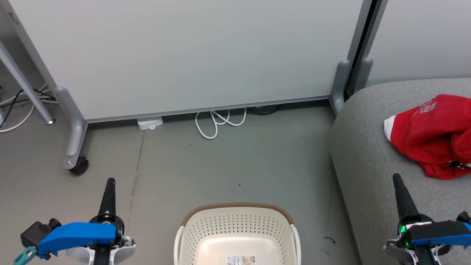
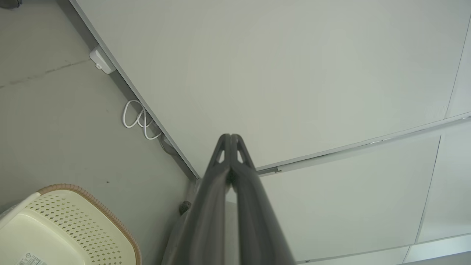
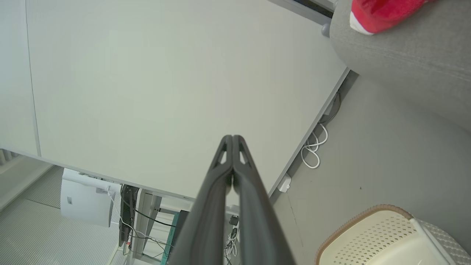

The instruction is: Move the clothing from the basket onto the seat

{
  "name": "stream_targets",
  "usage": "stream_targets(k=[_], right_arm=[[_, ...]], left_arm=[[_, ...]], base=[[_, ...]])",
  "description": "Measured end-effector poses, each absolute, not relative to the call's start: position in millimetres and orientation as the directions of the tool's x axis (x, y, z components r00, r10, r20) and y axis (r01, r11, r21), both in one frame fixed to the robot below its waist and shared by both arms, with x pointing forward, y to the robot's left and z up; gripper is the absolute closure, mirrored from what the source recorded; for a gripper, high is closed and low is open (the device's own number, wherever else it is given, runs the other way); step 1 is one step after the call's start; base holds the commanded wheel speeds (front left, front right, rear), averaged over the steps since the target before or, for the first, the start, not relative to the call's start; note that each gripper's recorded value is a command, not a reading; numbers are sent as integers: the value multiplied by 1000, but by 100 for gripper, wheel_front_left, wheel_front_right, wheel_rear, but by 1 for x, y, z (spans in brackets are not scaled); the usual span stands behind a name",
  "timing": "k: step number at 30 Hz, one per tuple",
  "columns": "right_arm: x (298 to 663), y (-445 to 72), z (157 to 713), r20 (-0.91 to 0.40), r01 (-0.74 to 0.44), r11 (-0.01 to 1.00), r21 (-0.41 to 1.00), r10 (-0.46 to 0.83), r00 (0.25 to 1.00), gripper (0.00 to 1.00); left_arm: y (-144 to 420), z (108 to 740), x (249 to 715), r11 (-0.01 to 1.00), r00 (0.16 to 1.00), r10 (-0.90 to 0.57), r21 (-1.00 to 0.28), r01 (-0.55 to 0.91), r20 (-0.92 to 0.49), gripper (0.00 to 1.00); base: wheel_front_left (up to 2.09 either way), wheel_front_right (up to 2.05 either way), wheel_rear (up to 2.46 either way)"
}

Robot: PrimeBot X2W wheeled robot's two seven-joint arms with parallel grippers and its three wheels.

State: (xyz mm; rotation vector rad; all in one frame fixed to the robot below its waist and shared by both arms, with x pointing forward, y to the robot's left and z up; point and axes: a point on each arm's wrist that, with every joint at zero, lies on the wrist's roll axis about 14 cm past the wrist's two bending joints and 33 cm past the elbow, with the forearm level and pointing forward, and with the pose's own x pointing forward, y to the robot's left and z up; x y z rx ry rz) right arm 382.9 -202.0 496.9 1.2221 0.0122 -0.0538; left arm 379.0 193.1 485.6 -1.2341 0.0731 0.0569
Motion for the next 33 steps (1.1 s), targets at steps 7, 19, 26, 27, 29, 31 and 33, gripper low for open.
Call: stream_targets(k=[7, 19, 26, 27, 29, 31, 33], right_arm=[[384, -201, 498, -36, 42, 279, 959, -27, 999, 100], [385, -200, 499, -31, 34, 180, 983, -17, 999, 100], [386, -200, 500, -26, 28, 125, 992, -13, 1000, 100], [386, -200, 500, -26, 27, 119, 993, -11, 1000, 100], [386, -200, 501, -25, 26, 104, 994, -10, 1000, 100], [386, -200, 502, -22, 22, 88, 996, -8, 1000, 100], [387, -199, 502, -19, 20, 74, 997, -5, 1000, 100]], left_arm=[[194, 489, 381, 271, 997, 2, -960, -73, -75, 100], [197, 492, 382, 174, 998, 2, -983, -59, -60, 100], [197, 496, 384, 122, 999, 0, -991, -47, -47, 100], [197, 496, 384, 114, 999, -1, -992, -45, -46, 100], [198, 497, 385, 101, 999, 0, -994, -41, -42, 100], [198, 498, 385, 87, 999, 0, -996, -38, -38, 100], [198, 499, 386, 74, 999, -1, -997, -34, -34, 100]], base=[[0, 0, 0], [0, 0, 0], [0, 0, 0], [0, 0, 0], [0, 0, 0], [0, 0, 0], [0, 0, 0]])
